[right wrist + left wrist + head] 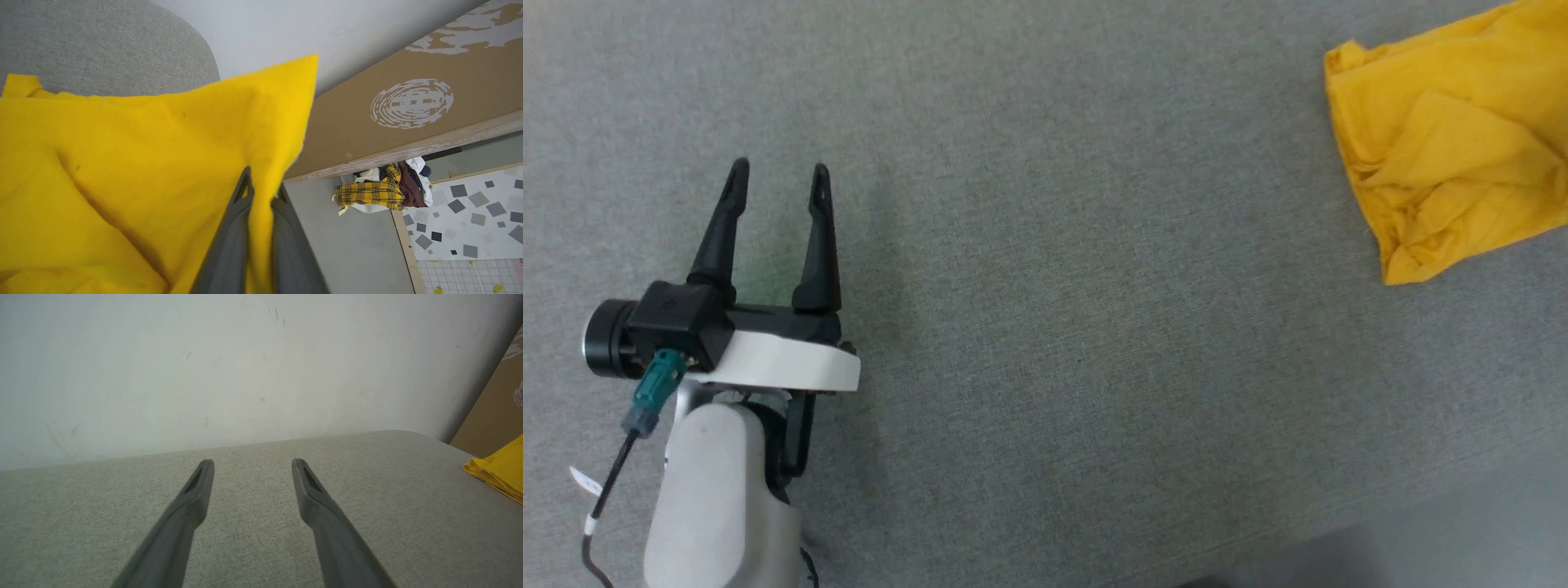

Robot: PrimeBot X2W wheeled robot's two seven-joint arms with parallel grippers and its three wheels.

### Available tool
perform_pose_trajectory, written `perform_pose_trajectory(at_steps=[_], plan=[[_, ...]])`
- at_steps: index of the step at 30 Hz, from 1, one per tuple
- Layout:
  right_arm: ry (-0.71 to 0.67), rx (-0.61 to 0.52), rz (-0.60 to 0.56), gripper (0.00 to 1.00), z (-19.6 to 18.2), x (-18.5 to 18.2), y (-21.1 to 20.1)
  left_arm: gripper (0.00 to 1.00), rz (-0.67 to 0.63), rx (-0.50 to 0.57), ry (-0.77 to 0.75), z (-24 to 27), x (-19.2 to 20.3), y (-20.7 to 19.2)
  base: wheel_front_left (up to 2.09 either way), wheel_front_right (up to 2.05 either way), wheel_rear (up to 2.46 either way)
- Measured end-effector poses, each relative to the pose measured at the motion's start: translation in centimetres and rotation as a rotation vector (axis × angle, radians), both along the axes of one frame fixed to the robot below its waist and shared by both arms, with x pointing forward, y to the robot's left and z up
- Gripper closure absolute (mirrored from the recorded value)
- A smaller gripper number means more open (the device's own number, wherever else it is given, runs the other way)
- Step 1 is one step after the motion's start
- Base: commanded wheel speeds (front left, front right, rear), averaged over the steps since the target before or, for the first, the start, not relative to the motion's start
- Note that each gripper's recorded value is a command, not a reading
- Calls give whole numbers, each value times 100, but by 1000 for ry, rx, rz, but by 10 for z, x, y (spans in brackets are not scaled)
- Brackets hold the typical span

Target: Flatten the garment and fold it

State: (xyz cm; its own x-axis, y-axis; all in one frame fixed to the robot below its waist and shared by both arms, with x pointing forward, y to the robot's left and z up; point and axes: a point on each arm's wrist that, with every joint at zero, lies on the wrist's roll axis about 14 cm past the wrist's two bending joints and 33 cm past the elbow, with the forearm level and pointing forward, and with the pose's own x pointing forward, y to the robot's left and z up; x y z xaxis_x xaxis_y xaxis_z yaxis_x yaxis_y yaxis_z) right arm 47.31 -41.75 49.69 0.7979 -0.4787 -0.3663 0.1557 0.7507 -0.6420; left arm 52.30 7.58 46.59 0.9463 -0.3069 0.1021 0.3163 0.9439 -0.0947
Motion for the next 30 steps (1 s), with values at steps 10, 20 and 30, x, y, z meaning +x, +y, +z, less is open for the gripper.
perform_pose_trajectory(at_steps=[10,20,30], plan=[[1,-7,-40,65,-27,15,-19,0,25,35,54,-32,6,16,0,0,0],[-166,55,-3,0,-5,13,-8,0,42,27,25,-8,-3,20,0,0,0],[-426,234,63,0,27,-16,26,0,82,-9,6,26,-41,31,0,0,0]])
